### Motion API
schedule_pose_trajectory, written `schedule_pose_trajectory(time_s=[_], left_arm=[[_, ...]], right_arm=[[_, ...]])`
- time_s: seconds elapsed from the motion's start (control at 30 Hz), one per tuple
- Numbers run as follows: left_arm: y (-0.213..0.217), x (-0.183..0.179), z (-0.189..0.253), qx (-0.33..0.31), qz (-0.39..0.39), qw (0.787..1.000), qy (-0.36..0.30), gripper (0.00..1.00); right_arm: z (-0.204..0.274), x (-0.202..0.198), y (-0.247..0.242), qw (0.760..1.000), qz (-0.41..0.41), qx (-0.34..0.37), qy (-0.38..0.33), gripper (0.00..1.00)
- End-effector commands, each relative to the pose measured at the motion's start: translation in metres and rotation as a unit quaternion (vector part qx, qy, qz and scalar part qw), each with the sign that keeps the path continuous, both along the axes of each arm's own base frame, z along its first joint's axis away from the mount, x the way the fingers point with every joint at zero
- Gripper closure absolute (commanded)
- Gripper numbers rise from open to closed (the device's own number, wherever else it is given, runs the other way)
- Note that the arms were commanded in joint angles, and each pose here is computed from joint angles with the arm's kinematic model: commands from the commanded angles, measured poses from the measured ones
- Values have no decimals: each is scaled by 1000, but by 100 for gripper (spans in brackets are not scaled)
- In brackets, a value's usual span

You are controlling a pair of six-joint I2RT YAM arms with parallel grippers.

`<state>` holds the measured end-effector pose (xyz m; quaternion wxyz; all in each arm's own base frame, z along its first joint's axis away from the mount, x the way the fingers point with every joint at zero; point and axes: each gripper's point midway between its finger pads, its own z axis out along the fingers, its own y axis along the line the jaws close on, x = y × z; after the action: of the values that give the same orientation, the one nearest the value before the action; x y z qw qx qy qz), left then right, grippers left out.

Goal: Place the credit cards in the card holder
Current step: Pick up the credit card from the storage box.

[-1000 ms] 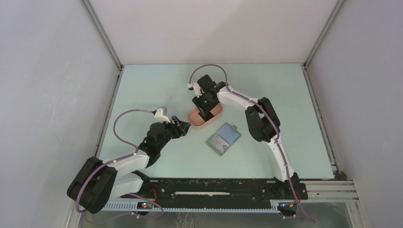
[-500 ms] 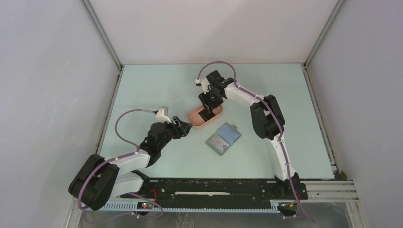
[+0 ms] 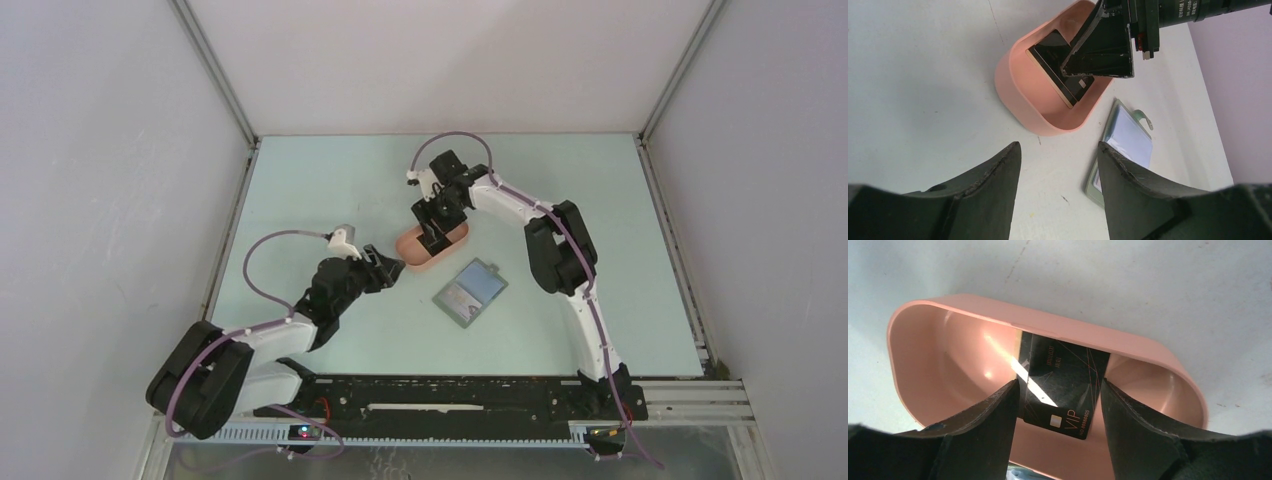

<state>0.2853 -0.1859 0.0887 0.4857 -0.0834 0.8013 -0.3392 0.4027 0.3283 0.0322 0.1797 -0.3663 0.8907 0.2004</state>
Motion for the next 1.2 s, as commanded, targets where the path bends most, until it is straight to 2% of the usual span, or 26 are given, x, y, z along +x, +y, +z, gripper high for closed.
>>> schedule_pose_trajectory(time_s=[0.0,0.4,0.87,1.17], left_arm=[[-6,11,19,-20,0,1000,-23,38],[-9,16,0,-14,3,1000,7,41],[-11,27,2,-9,6,1000,13,43],[-13,35,3,-14,9,1000,21,48]], right_arm=[[-3,-12,11,1000,12,-12,7,31],[3,-42,40,992,17,70,106,34],[6,-36,34,969,-30,146,197,35],[14,-20,27,971,-45,148,179,38]])
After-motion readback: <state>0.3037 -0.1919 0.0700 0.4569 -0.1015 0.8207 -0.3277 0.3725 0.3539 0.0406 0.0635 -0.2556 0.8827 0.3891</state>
